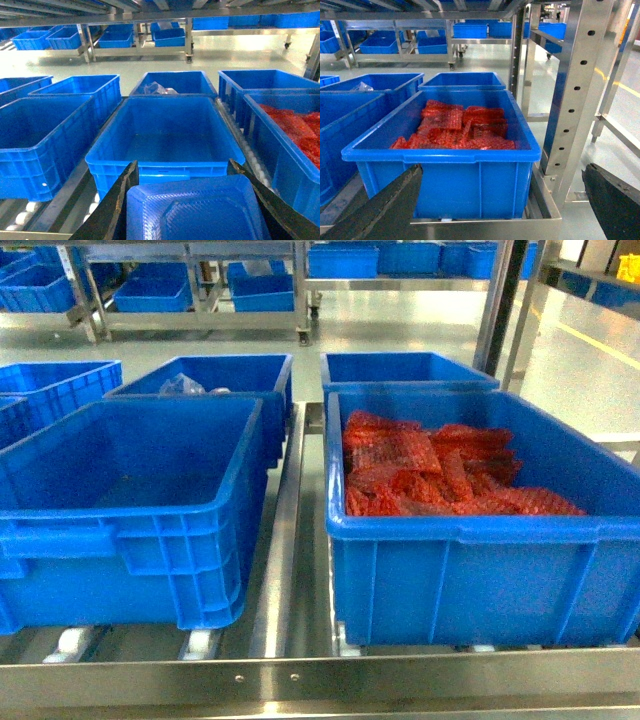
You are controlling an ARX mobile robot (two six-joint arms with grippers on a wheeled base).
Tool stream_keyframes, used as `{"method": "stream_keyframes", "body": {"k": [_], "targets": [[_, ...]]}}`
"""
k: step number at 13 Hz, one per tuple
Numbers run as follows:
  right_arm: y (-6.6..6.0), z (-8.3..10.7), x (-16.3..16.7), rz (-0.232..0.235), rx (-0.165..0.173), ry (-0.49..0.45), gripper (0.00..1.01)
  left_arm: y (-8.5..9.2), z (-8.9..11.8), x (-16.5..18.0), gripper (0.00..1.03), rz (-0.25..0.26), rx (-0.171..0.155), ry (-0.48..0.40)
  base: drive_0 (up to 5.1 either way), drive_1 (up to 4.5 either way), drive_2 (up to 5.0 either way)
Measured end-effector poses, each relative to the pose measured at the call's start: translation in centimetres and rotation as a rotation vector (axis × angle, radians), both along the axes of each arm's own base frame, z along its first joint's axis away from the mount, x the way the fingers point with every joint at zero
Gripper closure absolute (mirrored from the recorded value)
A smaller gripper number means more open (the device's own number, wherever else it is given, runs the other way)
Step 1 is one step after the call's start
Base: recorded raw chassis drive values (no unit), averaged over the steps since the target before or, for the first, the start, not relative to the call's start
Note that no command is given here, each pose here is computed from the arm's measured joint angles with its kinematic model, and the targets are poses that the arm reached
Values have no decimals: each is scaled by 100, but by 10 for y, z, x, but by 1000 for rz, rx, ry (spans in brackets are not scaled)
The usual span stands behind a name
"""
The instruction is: Pick blue part to blue bin on bottom shelf
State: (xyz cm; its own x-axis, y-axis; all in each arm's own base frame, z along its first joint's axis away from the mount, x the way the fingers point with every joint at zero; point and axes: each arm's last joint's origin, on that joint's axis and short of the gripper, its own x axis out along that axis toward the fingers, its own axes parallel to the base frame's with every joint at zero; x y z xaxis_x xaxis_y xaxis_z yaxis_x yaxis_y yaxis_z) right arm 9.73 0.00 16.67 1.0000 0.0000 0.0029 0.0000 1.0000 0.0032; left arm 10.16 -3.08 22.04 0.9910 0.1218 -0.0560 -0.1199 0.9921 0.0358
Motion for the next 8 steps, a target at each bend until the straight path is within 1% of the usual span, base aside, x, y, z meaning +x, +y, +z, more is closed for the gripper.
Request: {"method": "stream_keyframes", "body": {"k": [8], "targets": [[0, 0, 0, 0, -1, 2, 3, 0, -1, 0, 59, 0, 1, 2, 0, 0, 0]]}}
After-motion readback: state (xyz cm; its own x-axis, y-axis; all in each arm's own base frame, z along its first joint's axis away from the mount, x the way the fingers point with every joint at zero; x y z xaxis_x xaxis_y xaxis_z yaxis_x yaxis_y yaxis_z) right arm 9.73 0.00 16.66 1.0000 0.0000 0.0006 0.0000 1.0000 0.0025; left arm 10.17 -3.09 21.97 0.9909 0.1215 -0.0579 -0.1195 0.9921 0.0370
